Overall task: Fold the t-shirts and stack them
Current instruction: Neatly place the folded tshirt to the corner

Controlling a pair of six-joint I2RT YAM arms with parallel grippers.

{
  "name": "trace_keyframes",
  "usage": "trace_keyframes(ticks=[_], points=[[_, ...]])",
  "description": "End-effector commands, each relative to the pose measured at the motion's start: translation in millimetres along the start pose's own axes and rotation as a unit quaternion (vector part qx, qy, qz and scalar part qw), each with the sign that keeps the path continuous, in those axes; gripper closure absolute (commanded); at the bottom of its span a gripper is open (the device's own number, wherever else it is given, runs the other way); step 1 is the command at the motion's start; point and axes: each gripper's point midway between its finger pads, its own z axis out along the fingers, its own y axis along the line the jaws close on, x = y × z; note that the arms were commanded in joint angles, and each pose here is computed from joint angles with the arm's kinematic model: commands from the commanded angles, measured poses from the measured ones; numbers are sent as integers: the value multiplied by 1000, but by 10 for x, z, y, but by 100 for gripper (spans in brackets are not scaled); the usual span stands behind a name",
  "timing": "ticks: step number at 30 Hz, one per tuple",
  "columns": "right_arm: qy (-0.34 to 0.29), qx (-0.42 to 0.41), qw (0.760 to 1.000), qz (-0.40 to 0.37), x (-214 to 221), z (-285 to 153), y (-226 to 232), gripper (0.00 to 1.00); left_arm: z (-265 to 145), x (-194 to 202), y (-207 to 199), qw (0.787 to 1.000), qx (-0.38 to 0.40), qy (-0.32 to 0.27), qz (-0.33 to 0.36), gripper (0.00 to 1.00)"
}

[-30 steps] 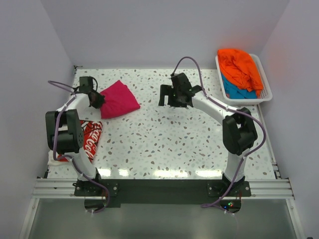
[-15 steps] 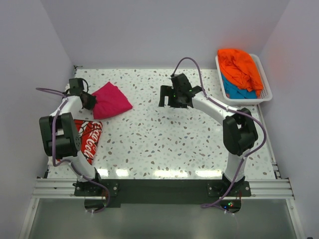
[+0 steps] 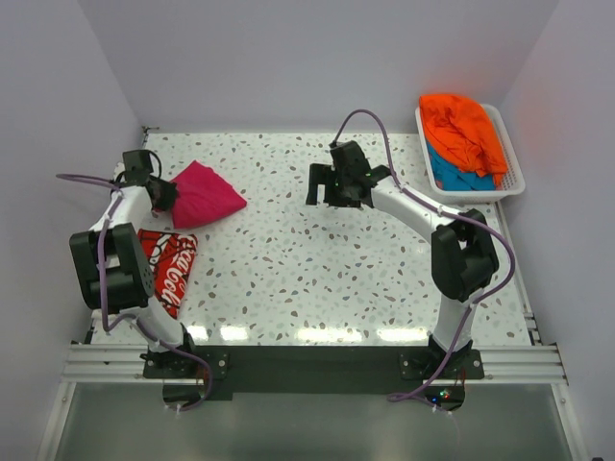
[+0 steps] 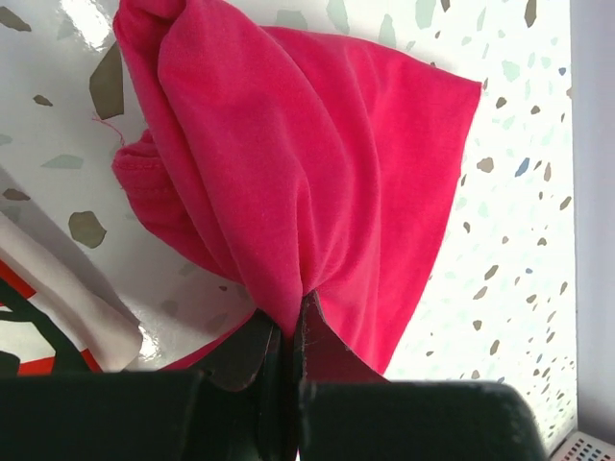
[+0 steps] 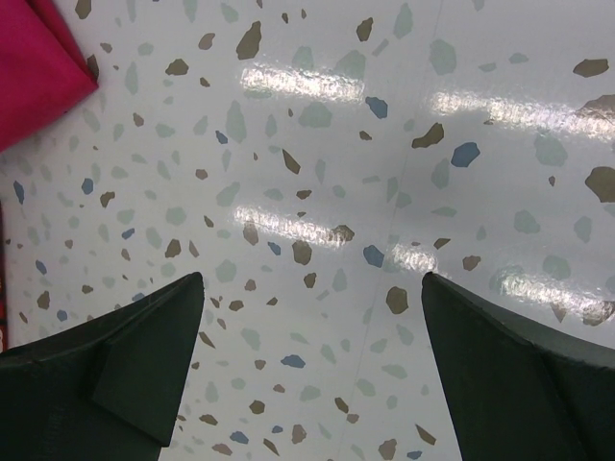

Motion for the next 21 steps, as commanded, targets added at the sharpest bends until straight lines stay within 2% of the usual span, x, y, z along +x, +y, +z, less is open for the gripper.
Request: trace_keyframes(ticks=[1,14,21], points=[[-35,-22,999,2,-174,-212,128,1,-182,-216,-68,999,17,-34,-24,100],[-40,-23,999,-2,-207,-272,139,1,-320,-337,-67,998,21,-46,-34,100],[-43,-30,999,0,-221,-327,175,1,-566,-511,-128,996,30,-74,-26,100]])
